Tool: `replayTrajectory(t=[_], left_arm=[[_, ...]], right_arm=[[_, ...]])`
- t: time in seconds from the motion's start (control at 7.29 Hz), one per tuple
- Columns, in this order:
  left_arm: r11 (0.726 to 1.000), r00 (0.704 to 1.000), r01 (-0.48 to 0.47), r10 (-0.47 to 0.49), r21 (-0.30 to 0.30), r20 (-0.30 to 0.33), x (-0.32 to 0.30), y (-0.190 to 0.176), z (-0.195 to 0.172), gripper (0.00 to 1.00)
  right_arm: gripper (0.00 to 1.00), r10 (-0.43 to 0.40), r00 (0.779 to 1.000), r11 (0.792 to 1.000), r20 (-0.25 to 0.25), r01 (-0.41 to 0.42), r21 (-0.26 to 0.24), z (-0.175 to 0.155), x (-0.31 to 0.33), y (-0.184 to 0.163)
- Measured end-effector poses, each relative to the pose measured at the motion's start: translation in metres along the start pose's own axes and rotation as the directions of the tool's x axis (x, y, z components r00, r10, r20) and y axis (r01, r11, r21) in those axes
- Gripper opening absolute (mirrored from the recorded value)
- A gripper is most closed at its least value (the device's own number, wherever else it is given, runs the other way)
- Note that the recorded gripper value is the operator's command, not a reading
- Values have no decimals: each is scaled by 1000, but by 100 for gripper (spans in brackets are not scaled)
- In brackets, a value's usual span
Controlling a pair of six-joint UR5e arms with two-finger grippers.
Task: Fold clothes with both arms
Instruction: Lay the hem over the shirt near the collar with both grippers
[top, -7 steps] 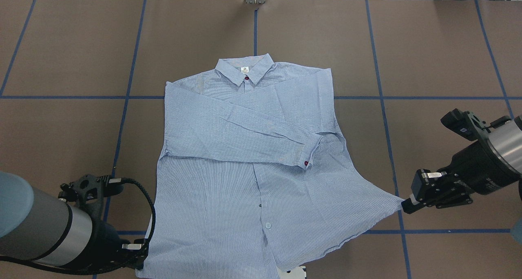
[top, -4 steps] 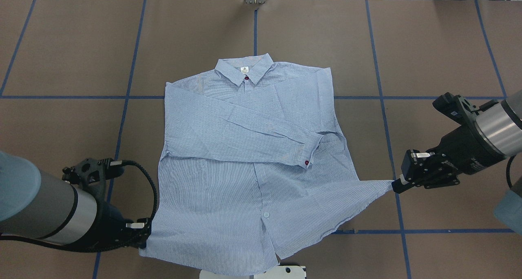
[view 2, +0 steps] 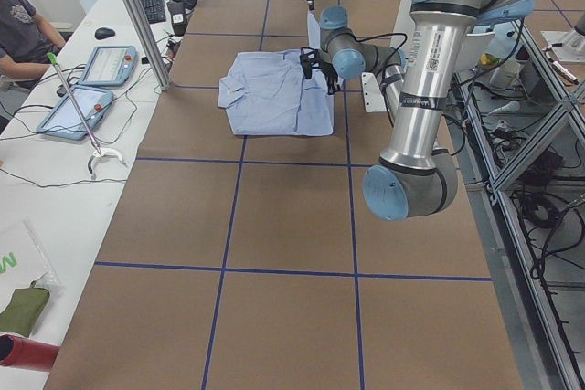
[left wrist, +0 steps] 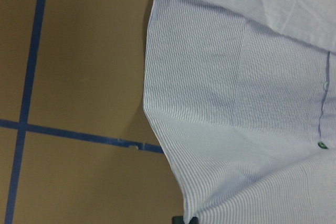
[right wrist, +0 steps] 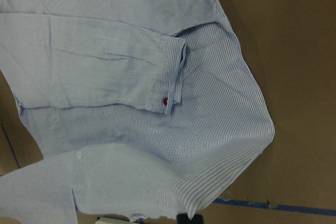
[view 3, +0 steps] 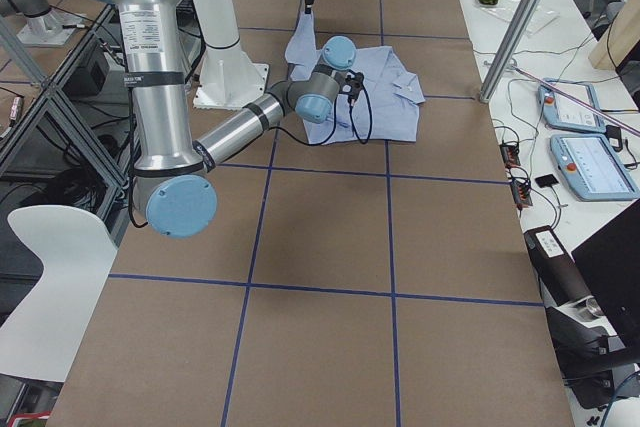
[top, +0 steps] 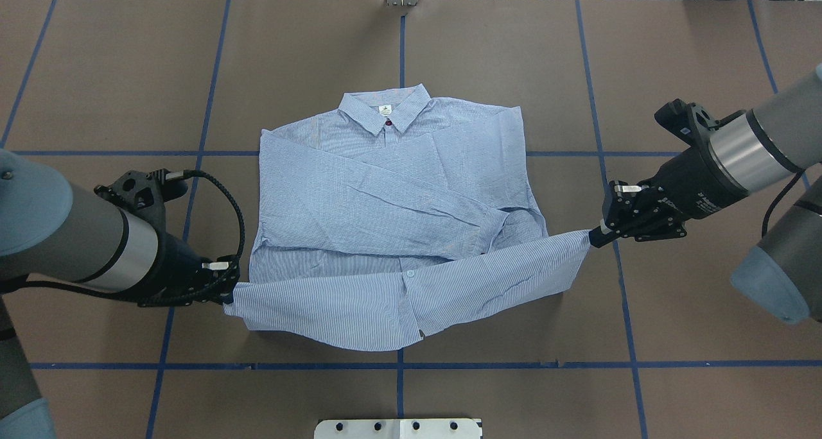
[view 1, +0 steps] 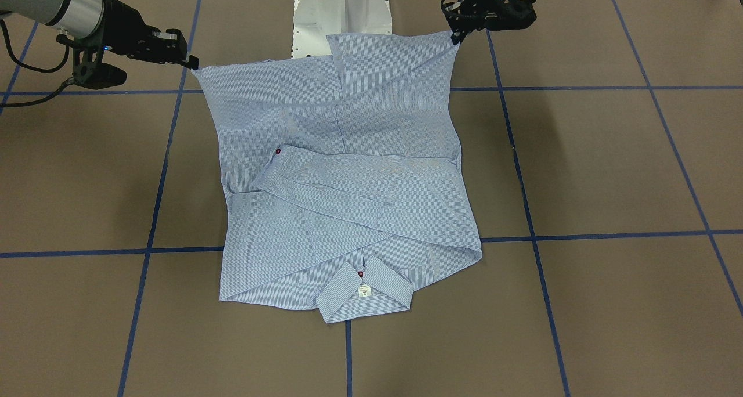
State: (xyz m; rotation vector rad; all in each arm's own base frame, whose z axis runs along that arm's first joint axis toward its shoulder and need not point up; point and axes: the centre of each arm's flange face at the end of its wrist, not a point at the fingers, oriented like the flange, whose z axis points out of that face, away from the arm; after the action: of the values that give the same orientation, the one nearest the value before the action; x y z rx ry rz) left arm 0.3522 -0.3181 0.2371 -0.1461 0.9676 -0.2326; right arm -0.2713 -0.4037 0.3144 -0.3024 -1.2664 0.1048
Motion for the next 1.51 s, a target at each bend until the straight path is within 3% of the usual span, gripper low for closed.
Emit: replayTrajectory(t=[0.41, 0.96, 1.51], left_arm=[[996, 999, 43, -43, 72, 6, 17, -58, 5, 0], [989, 999, 39, -41, 144, 8, 17, -113, -8, 0], [982, 999, 54, -52, 183, -16, 21, -164, 13, 0]], right_arm=[[0, 3, 1000, 995, -4, -2, 103, 7, -22, -42], [0, 11, 1000, 980, -14, -8, 197, 4, -36, -87], [0, 3, 999, 974, -41, 7, 225, 14, -50, -133]])
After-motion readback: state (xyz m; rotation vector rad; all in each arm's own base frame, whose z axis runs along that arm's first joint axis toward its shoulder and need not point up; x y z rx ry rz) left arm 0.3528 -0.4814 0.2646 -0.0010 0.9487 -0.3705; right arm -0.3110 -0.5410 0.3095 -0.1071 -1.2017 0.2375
